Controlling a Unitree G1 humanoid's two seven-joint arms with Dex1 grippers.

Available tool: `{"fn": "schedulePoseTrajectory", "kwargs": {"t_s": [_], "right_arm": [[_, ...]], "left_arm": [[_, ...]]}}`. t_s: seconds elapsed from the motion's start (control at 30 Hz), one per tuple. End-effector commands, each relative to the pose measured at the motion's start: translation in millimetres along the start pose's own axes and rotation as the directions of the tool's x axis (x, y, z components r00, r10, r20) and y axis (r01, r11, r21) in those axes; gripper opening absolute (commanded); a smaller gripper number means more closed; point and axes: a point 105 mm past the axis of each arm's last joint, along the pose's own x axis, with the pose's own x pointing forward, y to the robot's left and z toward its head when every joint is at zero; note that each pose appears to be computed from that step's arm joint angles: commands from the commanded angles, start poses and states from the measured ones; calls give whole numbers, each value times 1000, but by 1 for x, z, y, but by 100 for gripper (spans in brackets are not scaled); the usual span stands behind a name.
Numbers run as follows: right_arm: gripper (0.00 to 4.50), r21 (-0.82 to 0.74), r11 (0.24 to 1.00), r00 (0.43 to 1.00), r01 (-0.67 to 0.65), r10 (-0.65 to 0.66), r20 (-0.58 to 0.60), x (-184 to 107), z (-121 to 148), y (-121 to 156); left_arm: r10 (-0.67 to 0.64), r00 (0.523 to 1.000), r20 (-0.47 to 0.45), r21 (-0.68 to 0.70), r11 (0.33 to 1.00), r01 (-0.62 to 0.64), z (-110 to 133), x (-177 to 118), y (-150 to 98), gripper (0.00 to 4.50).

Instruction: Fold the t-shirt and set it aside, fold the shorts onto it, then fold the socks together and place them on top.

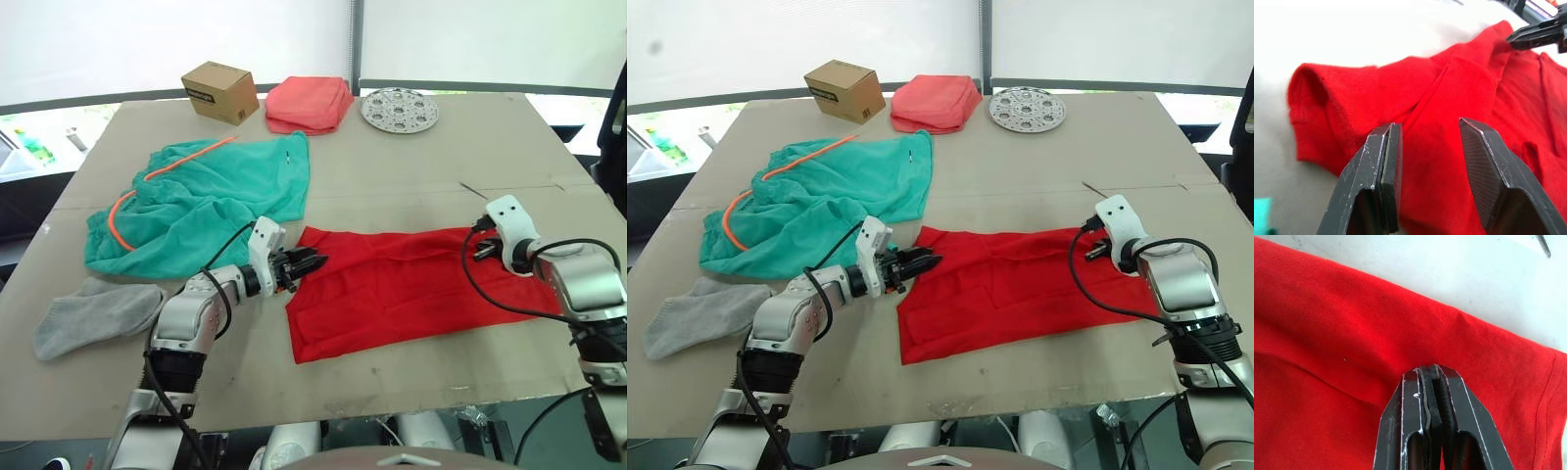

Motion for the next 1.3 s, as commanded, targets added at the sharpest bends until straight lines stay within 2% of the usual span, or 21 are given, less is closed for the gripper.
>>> {"fn": "schedulePoseTrajectory", "kwargs": {"t_s": [0.03, 0.23, 0.33, 0.4, 0.43, 0.7, 0.77, 0.87, 0.93, 1.03, 1.1, 1.13, 1.2, 1.23, 1.3], "right_arm": [[0, -10, 1000, 999, 10, -10, 33, -5, 5, -1], [0, -13, 1000, 999, 2, -1, 34, -7, 5, 2], [0, -15, 1000, 999, -2, 2, 34, -6, 4, 3], [0, -17, 1000, 999, -6, 6, 34, -6, 5, 4], [0, -18, 1000, 999, -8, 8, 34, -6, 5, 5], [0, -18, 1000, 999, -15, 15, 31, -4, 3, 6], [0, -19, 1000, 999, -17, 17, 30, -3, 3, 6], [0, -21, 1000, 999, -17, 18, 28, -3, 3, 6], [0, -21, 1000, 999, -18, 18, 28, -3, 3, 5], [0, -20, 1000, 999, -21, 22, 25, -3, 1, 7], [0, -22, 999, 999, -25, 25, 22, -2, 0, 8], [0, -23, 999, 999, -26, 27, 22, -2, 0, 8], [0, -24, 999, 999, -27, 28, 22, -2, 0, 9], [0, -25, 999, 999, -27, 27, 21, -2, 0, 9], [0, -26, 999, 999, -27, 27, 21, -2, 1, 8]], "left_arm": [[8, 999, -52, 37, 999, -6, -6, 1, 2, 209], [32, 995, -90, 113, 993, -22, -15, 6, 5, 209], [16, 995, -100, 168, 986, 1, -20, 7, 2, 131], [14, 996, -84, 201, 980, 3, -18, 6, 1, 33], [10, 998, -68, 226, 974, 6, -16, 6, 0, 12], [-27, 1000, -7, 386, 922, 28, -5, -5, -6, 4], [-40, 998, 41, 485, 874, 15, 4, -6, -8, 4], [-130, 988, 86, 648, 760, 44, 13, -13, -22, 4], [-181, 980, 84, 701, 710, 71, 12, -16, -30, 4], [-279, 960, 17, 788, 594, 159, -2, -22, -45, 4], [-309, 951, 1, 797, 575, 186, -9, -24, -49, 4], [-312, 950, 11, 786, 590, 185, -9, -24, -49, 4], [-281, 954, 107, 672, 727, 139, 2, -24, -42, 4], [-239, 958, 160, 594, 798, 100, 8, -23, -35, 67], [-154, 957, 245, 425, 904, 37, 21, -21, -21, 134]]}}
